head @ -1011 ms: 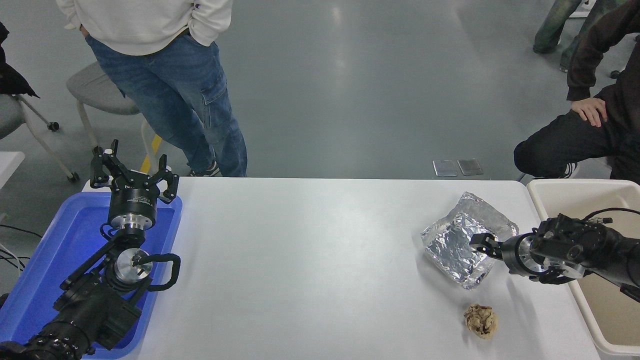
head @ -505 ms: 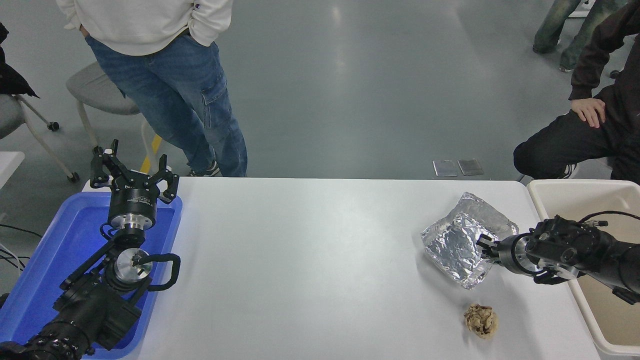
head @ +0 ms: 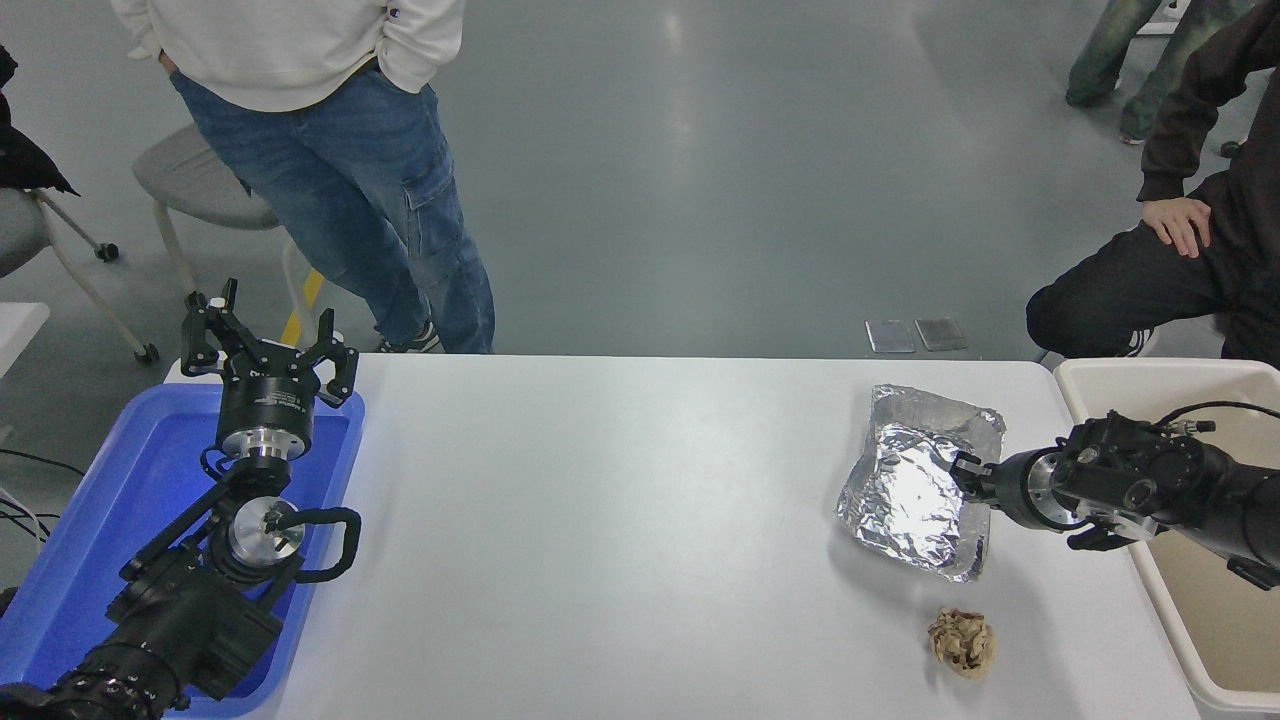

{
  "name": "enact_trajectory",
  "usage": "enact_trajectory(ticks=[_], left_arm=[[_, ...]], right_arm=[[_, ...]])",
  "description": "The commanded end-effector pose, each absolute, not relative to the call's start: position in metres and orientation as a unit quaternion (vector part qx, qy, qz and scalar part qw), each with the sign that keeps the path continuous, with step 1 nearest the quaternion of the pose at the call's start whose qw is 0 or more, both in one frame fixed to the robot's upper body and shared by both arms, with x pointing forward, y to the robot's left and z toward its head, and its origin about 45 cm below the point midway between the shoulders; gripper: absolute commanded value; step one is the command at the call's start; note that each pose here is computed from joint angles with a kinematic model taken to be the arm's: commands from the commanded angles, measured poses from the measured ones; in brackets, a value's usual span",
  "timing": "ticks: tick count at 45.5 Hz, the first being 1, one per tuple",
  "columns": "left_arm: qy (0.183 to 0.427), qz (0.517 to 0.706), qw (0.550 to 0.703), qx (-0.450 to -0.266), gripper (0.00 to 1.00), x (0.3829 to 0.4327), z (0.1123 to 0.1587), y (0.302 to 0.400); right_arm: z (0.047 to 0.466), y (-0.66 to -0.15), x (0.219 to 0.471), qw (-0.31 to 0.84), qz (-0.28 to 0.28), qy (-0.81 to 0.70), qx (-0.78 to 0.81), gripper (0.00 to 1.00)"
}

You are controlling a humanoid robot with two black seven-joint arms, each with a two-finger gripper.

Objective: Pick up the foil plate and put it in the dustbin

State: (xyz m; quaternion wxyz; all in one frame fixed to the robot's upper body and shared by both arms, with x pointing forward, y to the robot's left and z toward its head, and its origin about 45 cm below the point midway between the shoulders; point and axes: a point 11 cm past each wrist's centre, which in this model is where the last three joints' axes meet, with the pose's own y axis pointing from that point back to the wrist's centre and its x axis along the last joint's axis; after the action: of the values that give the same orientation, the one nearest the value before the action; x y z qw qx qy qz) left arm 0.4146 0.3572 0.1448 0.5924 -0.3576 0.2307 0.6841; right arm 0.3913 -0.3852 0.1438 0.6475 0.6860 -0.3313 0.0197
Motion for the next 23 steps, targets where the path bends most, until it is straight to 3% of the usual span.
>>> enact_trajectory(ticks=[1,9,23], left_arm=[[0.230,0.684,0.592,-0.357,0.99,0.4145,0.1448,0.3576],[0.230,0.684,0.592,-0.357,0.99,0.4145,0.1448,0.3576],[0.231,0.685,0.592,-0.357,0.99,0.4140,0.1442,0.3577]], right_arm=[[0.251,-0.389,0.400,0.656,0.064,-0.320,0.681,0.00],[0.337,-0.381,0.394,0.675,0.101,-0.294,0.669,0.00],[0.425,-0.369,0.384,0.698,0.141,-0.280,0.643,0.00]])
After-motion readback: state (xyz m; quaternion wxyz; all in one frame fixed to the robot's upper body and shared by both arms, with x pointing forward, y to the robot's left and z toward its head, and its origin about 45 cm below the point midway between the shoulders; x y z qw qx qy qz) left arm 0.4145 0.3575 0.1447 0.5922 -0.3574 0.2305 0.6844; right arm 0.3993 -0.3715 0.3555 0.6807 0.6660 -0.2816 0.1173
